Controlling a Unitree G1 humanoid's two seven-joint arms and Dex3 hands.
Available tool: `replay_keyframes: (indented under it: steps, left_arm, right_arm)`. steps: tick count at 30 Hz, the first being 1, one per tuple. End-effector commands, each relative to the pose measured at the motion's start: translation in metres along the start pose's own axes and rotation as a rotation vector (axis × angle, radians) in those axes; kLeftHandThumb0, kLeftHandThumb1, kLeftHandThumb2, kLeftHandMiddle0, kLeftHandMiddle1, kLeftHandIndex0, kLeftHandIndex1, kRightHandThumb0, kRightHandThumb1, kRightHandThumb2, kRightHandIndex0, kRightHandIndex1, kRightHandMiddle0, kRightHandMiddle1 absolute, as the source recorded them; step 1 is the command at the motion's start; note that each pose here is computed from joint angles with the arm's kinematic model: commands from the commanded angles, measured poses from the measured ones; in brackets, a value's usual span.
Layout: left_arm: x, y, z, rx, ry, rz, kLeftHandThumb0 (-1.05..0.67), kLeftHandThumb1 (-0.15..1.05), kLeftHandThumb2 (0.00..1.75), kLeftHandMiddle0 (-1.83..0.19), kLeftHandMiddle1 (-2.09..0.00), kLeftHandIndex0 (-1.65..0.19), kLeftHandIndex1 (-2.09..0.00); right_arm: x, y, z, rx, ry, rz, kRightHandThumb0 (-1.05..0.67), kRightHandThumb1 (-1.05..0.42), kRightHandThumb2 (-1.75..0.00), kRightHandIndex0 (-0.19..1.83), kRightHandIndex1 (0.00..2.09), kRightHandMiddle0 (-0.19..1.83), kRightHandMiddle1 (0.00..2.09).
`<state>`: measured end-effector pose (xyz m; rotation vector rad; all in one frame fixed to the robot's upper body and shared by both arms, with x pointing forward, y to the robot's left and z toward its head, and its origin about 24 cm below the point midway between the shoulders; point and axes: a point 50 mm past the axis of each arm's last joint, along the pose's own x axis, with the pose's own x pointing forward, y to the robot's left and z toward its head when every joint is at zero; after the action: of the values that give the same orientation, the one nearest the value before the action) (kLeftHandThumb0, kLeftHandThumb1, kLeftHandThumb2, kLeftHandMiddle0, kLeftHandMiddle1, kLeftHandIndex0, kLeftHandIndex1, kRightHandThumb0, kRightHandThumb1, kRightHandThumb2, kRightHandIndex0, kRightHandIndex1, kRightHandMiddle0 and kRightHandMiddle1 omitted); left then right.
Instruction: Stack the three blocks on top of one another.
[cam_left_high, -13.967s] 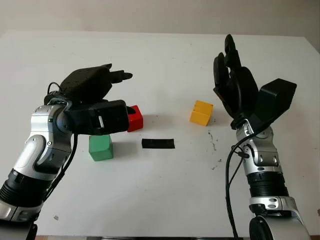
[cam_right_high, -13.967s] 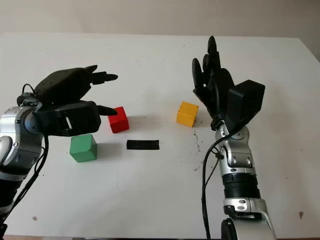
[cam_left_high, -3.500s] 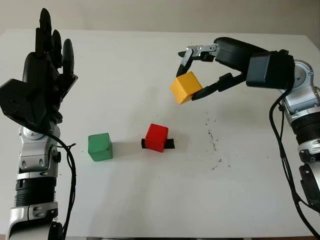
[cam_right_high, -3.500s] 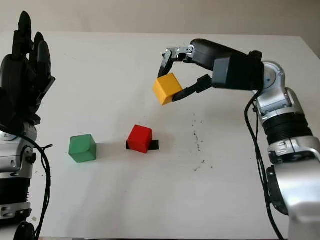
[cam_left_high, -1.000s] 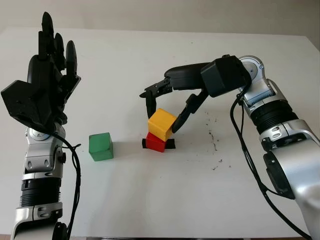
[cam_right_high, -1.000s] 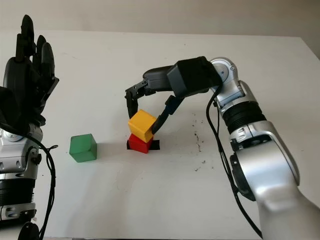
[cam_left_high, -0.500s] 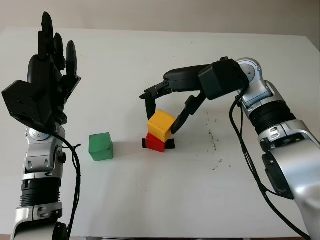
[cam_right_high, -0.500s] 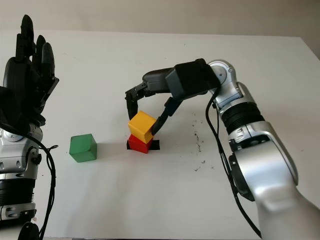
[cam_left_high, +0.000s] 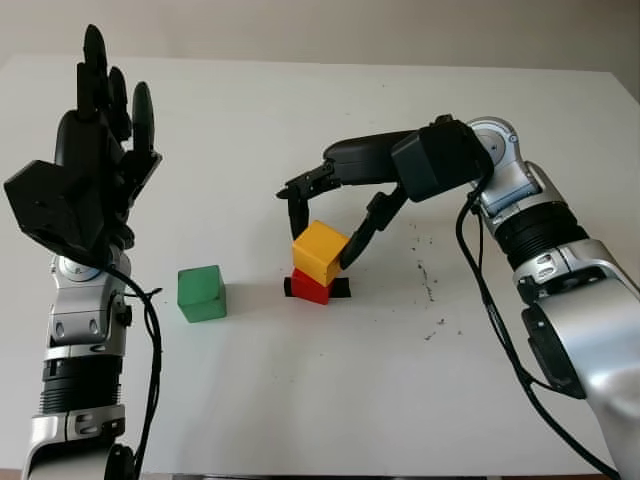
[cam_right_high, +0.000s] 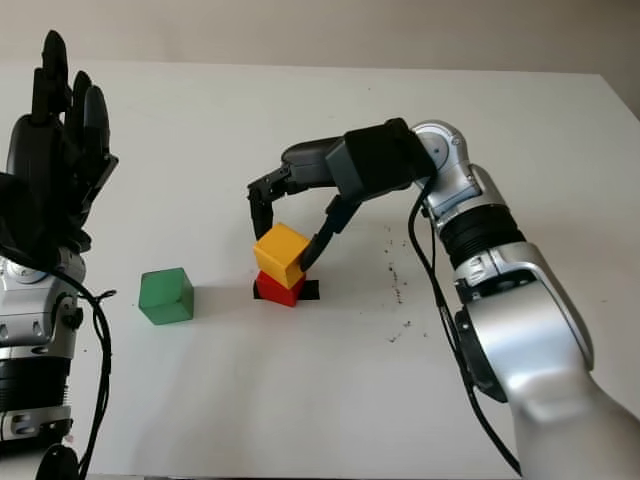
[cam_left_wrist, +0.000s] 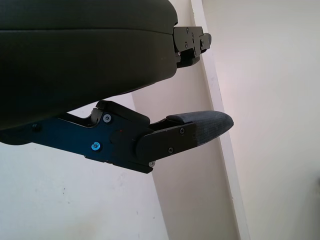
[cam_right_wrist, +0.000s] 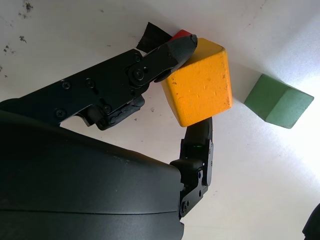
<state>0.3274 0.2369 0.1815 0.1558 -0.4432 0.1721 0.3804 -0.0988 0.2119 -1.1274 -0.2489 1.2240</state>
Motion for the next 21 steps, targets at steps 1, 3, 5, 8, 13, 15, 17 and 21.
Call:
replay_keyframes:
  steps: [1,3,5,8,13,15,17,21]
  left_arm:
    - [-0.0015,0.0006,0.0033,0.007,-0.013,0.003,-0.62,1.05,0.63,0.06,-0.05,0.12,-0.05]
    - [-0.0018,0.0007,0.0035,0.005,-0.015,0.001,-0.61,1.05,0.63,0.06,-0.05,0.12,-0.06]
    - [-0.0019,0.0006,0.0035,0.002,-0.016,0.0,-0.62,1.05,0.63,0.06,-0.06,0.11,-0.06]
    - [-0.0023,0.0005,0.0035,0.002,-0.013,0.002,-0.61,1.05,0.63,0.05,-0.06,0.11,-0.06]
    - [-0.0023,0.0001,0.0035,-0.007,-0.007,0.004,-0.62,1.05,0.63,0.05,-0.06,0.1,-0.06]
    - [-0.0026,0.0003,0.0034,-0.005,-0.007,0.002,-0.62,1.05,0.63,0.05,-0.06,0.1,-0.06]
    - [-0.0026,0.0002,0.0034,-0.002,-0.006,0.004,-0.62,1.05,0.63,0.04,-0.06,0.1,-0.07]
    - [-0.0023,0.0005,0.0032,0.0,-0.008,0.002,-0.63,1.05,0.62,0.04,-0.06,0.09,-0.07]
  right_arm:
    - [-0.0002,-0.0062,0.0053,-0.025,-0.005,-0.005,-0.46,-0.94,-0.05,0.19,0.06,0.44,1.46]
    - [-0.0003,-0.0058,0.0049,-0.032,-0.002,-0.008,-0.48,-0.94,-0.05,0.19,0.06,0.45,1.46]
    - [-0.0006,-0.0058,0.004,-0.032,0.008,-0.015,-0.49,-0.94,-0.05,0.19,0.06,0.45,1.47]
    - [-0.0016,-0.0061,0.0021,-0.019,0.019,-0.029,-0.48,-0.92,-0.05,0.18,0.05,0.39,1.41]
    - [-0.0038,-0.0073,0.0016,-0.019,0.03,-0.034,-0.44,-0.9,-0.05,0.12,0.03,0.24,1.21]
    - [-0.0046,-0.008,0.0018,-0.017,0.031,-0.039,-0.43,-0.9,-0.05,0.1,0.03,0.22,1.17]
    - [-0.0059,-0.0092,0.0018,-0.011,0.034,-0.044,-0.41,-0.91,-0.06,0.07,0.02,0.19,1.13]
    - [-0.0085,-0.0114,0.002,-0.009,0.045,-0.042,-0.43,-0.9,-0.05,0.02,0.01,0.11,1.06]
